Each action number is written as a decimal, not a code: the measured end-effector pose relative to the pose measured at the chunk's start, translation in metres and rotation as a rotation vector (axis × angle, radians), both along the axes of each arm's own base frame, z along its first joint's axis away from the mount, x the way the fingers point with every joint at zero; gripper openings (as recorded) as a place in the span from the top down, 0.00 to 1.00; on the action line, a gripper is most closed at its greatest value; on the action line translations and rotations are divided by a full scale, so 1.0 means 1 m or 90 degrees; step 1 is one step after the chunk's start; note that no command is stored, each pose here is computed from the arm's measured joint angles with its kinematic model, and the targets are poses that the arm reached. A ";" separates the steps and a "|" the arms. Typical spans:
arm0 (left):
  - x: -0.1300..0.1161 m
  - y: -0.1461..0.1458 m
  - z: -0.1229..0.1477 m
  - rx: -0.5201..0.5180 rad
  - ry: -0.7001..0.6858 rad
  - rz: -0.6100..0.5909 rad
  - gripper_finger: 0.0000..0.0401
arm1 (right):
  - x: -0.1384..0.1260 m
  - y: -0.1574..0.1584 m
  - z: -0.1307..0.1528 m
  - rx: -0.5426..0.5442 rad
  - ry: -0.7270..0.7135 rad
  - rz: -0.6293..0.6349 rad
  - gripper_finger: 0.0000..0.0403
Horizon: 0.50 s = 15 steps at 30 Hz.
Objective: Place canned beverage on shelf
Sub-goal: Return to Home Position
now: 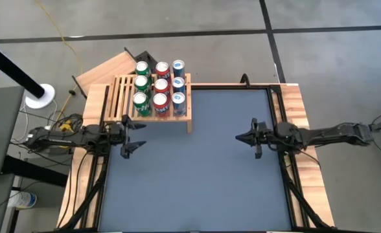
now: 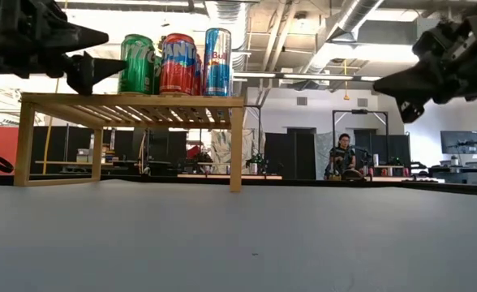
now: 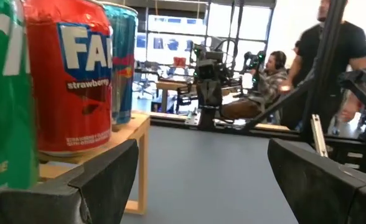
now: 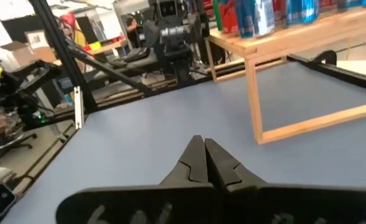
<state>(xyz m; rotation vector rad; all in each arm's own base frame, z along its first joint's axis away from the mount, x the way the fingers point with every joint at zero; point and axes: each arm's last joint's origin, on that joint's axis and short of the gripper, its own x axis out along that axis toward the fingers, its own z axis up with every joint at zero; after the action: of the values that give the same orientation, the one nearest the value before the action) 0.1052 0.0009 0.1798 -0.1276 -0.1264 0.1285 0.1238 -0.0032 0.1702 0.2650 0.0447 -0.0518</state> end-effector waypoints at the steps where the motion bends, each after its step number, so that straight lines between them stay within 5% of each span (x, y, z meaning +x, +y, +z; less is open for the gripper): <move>1: -0.001 0.000 0.000 -0.001 0.000 -0.005 0.14 | -0.001 0.001 -0.004 0.000 -0.008 0.002 1.00; 8: -0.001 -0.001 -0.012 -0.028 0.069 -0.024 0.14 | -0.003 0.008 -0.006 -0.002 -0.008 0.006 1.00; 15: -0.001 -0.001 -0.017 0.011 0.109 -0.009 0.14 | -0.003 0.012 -0.008 -0.009 0.008 0.024 1.00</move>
<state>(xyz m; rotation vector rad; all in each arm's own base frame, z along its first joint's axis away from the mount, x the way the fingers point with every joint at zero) 0.1042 0.0003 0.1627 -0.1003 0.0448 0.1242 0.1210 0.0087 0.1621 0.2499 0.0621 -0.0155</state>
